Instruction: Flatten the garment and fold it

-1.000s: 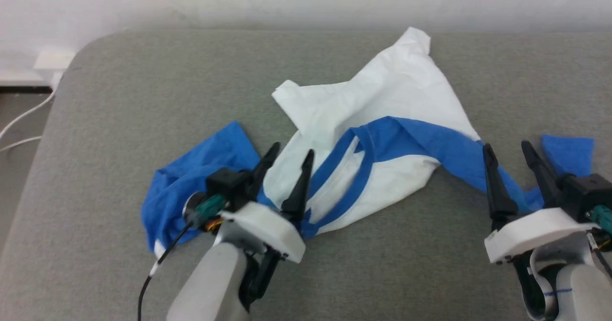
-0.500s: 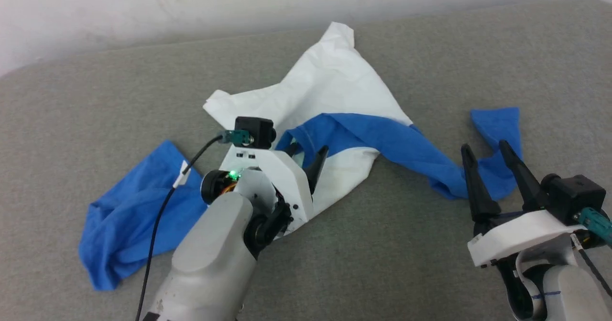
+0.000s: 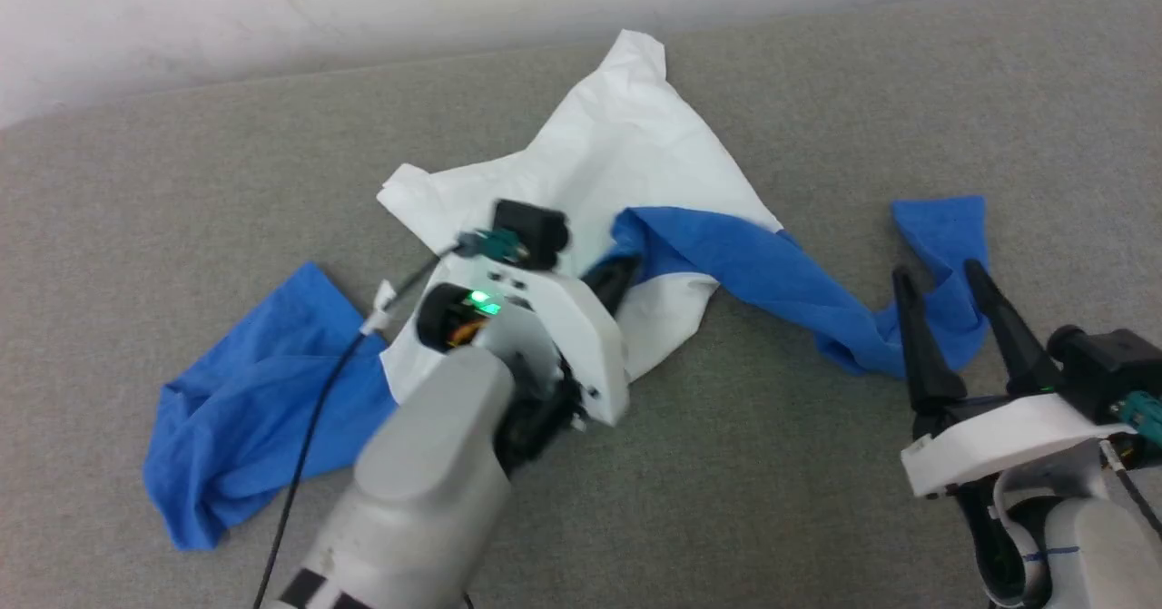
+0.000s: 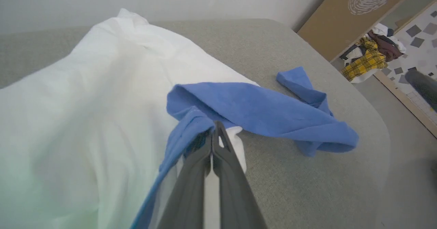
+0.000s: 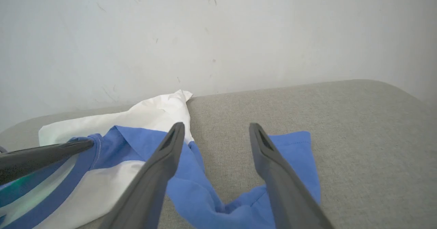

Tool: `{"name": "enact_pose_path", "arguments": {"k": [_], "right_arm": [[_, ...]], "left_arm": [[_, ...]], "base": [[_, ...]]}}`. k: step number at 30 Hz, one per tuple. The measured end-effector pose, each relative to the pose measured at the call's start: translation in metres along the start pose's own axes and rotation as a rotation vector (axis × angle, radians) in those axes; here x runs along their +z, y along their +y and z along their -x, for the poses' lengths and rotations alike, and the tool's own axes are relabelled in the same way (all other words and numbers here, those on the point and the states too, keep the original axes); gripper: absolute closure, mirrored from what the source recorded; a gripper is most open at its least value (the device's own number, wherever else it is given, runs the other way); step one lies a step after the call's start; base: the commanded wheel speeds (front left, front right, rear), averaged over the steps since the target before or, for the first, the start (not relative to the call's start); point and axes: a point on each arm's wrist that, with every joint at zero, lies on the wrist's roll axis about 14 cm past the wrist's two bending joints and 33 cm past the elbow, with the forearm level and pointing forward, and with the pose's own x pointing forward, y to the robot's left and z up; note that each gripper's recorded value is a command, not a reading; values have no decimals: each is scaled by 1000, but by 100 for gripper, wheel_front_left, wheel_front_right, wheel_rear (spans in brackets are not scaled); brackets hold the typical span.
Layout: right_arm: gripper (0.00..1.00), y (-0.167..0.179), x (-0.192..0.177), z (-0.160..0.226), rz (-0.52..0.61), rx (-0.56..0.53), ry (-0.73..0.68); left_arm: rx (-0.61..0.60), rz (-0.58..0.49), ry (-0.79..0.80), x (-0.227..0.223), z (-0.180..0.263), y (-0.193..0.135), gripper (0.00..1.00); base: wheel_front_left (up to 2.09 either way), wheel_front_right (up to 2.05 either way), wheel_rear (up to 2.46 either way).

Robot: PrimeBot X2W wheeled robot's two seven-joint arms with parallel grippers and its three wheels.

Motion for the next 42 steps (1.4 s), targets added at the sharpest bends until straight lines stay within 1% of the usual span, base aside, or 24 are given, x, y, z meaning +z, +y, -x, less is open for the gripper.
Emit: {"name": "enact_pose_path", "arguments": {"k": [2,4,7,11,12,13,14,15,17,19,21,24,27,30,32,34,36,38,40,42], "right_arm": [[0,-3,5,0,1,-8,-16],[0,-6,12,-1,2,-16,-32],[0,-10,19,-1,7,-29,-48],[0,-9,25,-3,11,-25,-52],[0,-7,26,-4,10,-20,-49],[0,-5,26,-5,10,-14,-45],[0,-3,25,-6,10,-7,-38],[0,-1,24,-7,9,-2,-29],[0,3,21,-9,7,8,-12],[0,5,17,-9,7,16,11],[0,7,13,-9,6,21,32],[0,-2,5,-5,3,-5,80],[0,-20,-12,2,7,-60,168],[0,-31,-34,9,-11,-91,277],[0,-31,-50,14,-37,-92,359],[0,-27,-69,21,-58,-82,453],[0,-21,-84,27,-67,-65,529],[0,-14,-95,31,-55,-45,585],[0,-8,-102,32,-54,-27,623],[0,-2,-112,35,-29,-6,672]], "left_arm": [[-67,-52,16,-8,5,-22,100],[-146,-74,62,-28,15,-51,100],[-252,-73,166,-67,37,-91,100],[-356,-48,285,-107,67,-129,100],[-369,-33,308,-114,73,-134,67],[-372,-25,332,-120,78,-135,25],[-370,-22,353,-126,82,-133,0],[-368,-14,365,-129,85,-132,0],[-363,36,348,-124,87,-131,0],[-342,75,286,-110,86,-124,0],[-298,101,217,-94,85,-108,0],[-183,153,102,-71,89,-74,0],[-64,191,-6,-52,100,-40,0],[68,217,-163,-25,116,-4,0],[183,200,-290,-3,131,26,0],[307,128,-390,13,149,56,0],[423,80,-478,26,166,81,0],[496,46,-518,33,177,97,0],[555,26,-538,35,186,109,0],[601,20,-583,43,195,117,0]], "base": [[0,0,0],[0,0,0],[0,0,0],[0,0,0],[0,0,0],[0,0,0],[0,0,0],[0,0,0],[0,0,0],[0,0,0],[0,0,0],[0,0,0],[0,0,0],[0,0,0],[0,0,0],[0,0,0],[0,0,0],[0,0,0],[0,0,0],[0,0,0]]}}
